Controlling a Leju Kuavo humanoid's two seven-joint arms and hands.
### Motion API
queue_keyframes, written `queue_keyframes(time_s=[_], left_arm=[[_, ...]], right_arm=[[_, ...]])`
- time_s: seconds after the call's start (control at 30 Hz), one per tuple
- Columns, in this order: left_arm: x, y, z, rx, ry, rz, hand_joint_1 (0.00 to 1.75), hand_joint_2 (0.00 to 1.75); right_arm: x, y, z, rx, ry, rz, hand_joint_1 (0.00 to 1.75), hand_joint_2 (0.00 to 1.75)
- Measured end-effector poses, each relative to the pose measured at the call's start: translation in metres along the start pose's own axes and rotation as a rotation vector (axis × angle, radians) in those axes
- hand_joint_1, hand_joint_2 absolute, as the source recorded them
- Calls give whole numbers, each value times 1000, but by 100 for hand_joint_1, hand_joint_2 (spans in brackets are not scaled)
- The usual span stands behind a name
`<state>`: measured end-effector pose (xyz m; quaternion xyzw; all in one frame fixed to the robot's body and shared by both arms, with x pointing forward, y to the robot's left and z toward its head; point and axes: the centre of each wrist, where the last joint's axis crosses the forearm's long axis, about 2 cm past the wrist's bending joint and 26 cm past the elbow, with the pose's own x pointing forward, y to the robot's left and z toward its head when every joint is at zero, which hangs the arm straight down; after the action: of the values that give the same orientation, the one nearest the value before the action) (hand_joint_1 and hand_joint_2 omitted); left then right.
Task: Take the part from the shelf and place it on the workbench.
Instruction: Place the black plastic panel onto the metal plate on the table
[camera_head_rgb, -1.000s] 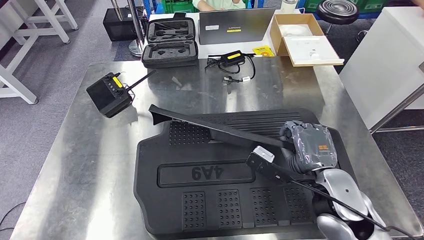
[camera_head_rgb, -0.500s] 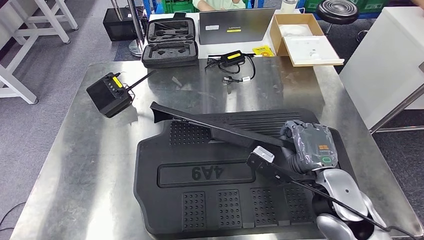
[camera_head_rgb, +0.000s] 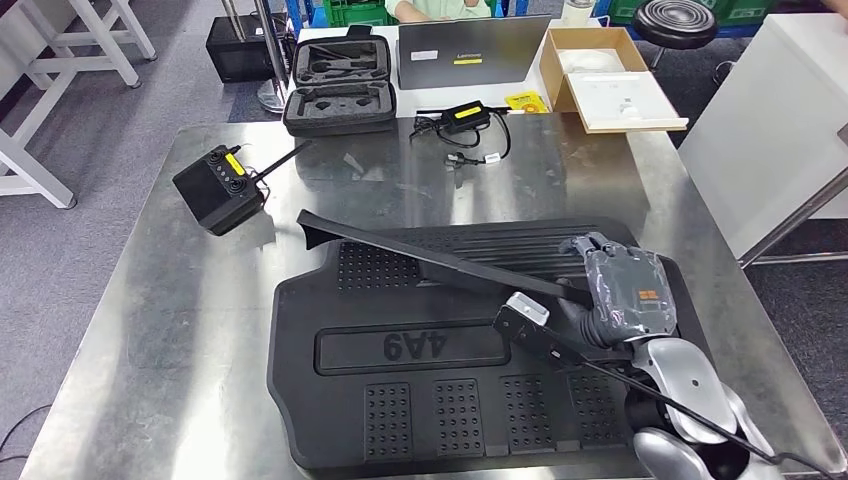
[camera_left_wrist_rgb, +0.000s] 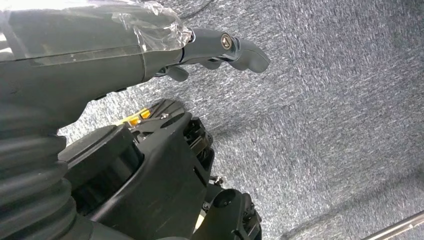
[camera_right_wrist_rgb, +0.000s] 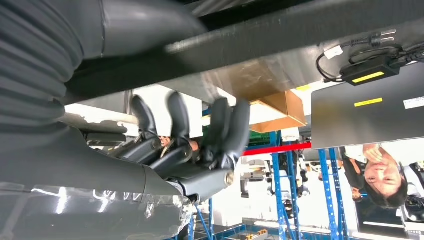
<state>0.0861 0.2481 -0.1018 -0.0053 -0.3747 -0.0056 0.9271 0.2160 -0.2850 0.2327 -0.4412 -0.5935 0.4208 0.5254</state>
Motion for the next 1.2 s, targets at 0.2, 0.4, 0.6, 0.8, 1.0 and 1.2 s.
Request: queue_keyframes(time_s=[0.2, 0.4, 0.6, 0.8, 1.0, 1.2], left_arm=[[0, 1, 0, 11, 2, 0, 0, 175], [0, 2, 0, 12, 2, -2, 0, 175], [-1, 3, 0, 32, 12, 0, 0, 0], [-1, 3, 0, 43, 34, -1, 0, 0], [-1, 3, 0, 49, 39, -4, 0, 0], [-1, 3, 0, 49, 54, -9, 0, 0]], right_arm=[[0, 0, 0, -1, -2, 1, 0, 175], [0, 0, 0, -1, -2, 1, 0, 175], [0, 0, 0, -1, -2, 2, 0, 175], [0, 0, 0, 13, 2, 2, 0, 175], [0, 0, 0, 24, 8, 0, 0, 175], [0, 2, 1, 112, 44, -39, 0, 175]])
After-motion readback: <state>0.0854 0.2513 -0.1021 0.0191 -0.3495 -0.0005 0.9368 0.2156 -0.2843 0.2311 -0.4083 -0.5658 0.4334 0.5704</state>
